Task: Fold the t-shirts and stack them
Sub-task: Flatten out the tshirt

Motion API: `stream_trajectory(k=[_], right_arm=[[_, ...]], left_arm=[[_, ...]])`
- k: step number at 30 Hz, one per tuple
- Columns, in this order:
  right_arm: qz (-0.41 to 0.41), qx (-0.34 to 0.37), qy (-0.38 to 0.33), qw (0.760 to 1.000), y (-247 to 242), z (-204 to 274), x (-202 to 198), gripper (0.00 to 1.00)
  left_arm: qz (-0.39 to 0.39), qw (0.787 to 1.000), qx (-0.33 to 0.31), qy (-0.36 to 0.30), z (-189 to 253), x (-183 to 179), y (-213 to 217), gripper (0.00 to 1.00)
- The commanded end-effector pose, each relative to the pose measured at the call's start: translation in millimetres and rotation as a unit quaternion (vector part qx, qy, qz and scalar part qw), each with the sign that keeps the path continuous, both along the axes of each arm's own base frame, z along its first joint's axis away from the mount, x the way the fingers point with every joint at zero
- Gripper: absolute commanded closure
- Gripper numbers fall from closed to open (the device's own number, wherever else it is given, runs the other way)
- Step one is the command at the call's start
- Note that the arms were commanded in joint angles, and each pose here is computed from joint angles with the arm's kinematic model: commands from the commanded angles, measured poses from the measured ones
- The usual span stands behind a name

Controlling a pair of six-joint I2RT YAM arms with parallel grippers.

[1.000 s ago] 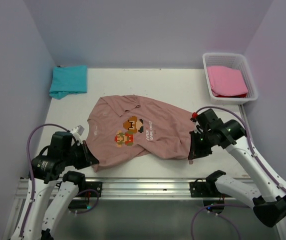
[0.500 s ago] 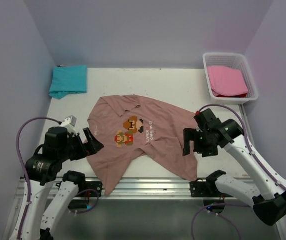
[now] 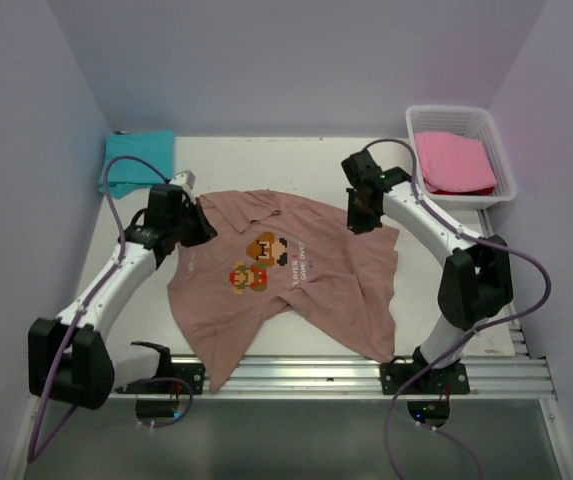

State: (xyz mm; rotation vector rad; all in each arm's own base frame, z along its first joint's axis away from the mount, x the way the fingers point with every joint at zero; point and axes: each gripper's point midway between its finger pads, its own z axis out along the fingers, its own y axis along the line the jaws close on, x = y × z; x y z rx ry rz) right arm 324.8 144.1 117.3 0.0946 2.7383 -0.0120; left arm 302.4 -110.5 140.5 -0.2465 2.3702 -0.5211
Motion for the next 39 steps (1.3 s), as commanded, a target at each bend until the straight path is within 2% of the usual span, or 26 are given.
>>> stream_trajectory(k=[1,4,7,12,17,24,27,29,34,39], right_arm=[[-0.051,-0.007,-0.086,0.995,-25.8,32.7,67.7,1.0],[-0.086,-0.028,-0.083,0.992,-49.8,31.1,89.1,1.0],[-0.124,-0.035,-0.077,0.989,-70.1,27.4,103.6,1.0],[-0.16,-0.03,-0.06,0.985,-89.8,12.9,119.1,1.0],[-0.173,-0.02,-0.019,0.985,-96.9,-10.1,112.3,1.0],[-0.159,-0.006,0.015,0.987,-93.4,-39.7,80.3,1.0],[-0.158,-0.018,0.032,0.987,-99.0,-61.2,65.5,0.74],[-0.159,-0.02,0.036,0.986,-100.5,-68.7,61.6,0.67],[-0.182,-0.048,0.033,0.982,-117.6,-78.0,57.8,0.65],[-0.186,-0.041,0.026,0.981,-124.5,-74.7,71.9,0.65]], left_arm=[[-0.041,0.993,-0.014,-0.111,37.6,70.8,-20.8,1.0],[-0.069,0.991,-0.036,-0.107,36.2,87.8,-36.4,1.0],[-0.096,0.991,-0.05,-0.073,17.4,99.0,-49.8,1.0],[-0.108,0.994,-0.015,-0.016,-16.7,115.0,-47.9,1.0],[-0.114,0.993,-0.006,0.029,-32.2,121.9,-49.2,1.0],[-0.112,0.993,0.004,0.029,-27.7,105.0,-42.2,1.0],[-0.115,0.993,-0.002,0.029,-30.2,93.2,-42.2,1.0],[-0.115,0.993,-0.002,0.031,-33.0,86.3,-40.8,1.0],[-0.114,0.993,0.002,0.034,-35.5,74.8,-37.7,1.0],[-0.108,0.994,0.0,0.031,-35.0,70.9,-36.3,1.0]])
